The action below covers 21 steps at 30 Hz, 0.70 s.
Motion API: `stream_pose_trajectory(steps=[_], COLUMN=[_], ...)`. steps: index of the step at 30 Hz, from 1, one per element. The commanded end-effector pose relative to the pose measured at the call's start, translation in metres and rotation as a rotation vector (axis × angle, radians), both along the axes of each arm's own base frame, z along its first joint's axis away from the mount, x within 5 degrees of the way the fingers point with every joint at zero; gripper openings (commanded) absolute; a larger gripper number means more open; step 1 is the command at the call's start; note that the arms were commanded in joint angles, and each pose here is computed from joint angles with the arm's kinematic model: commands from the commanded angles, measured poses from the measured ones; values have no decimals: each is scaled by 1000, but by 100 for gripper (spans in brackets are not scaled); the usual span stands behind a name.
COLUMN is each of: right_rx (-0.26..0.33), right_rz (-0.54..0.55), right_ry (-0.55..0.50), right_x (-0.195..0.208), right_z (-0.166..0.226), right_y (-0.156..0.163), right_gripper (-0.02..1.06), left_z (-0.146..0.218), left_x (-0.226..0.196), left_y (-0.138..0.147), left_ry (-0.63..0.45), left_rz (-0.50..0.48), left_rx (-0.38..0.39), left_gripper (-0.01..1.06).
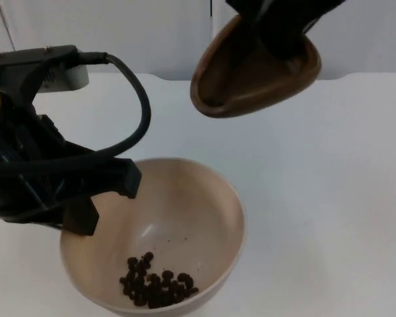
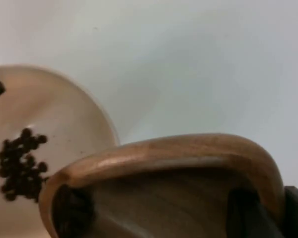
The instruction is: Pick up the bowl with the left hand and pour the coffee beans from the cup into the bowl with the right hand.
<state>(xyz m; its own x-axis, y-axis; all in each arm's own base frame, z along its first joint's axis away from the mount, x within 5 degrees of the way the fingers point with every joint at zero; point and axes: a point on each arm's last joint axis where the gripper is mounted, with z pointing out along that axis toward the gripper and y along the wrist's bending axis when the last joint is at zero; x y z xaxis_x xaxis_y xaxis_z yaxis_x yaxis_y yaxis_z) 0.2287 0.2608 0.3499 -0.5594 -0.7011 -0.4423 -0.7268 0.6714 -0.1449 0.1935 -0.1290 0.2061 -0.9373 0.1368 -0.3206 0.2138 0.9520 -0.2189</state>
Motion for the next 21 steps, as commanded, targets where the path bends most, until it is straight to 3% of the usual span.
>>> stream_pose_trajectory(steps=[1, 6, 21], right_rx=[72, 84, 50], right_rz=[-14, -34, -17], right_ry=[55, 65, 33], right_x=[8, 15, 21], right_z=[3, 3, 4], right_y=[-9, -16, -22], right_gripper=[0, 0, 0], left_z=[2, 2, 4], left_x=[-1, -1, 5], left_y=[0, 0, -1], left_ry=[-12, -21, -91], left_rz=[1, -7, -9], left_rx=[-8, 2, -18], left_gripper=[0, 0, 0])
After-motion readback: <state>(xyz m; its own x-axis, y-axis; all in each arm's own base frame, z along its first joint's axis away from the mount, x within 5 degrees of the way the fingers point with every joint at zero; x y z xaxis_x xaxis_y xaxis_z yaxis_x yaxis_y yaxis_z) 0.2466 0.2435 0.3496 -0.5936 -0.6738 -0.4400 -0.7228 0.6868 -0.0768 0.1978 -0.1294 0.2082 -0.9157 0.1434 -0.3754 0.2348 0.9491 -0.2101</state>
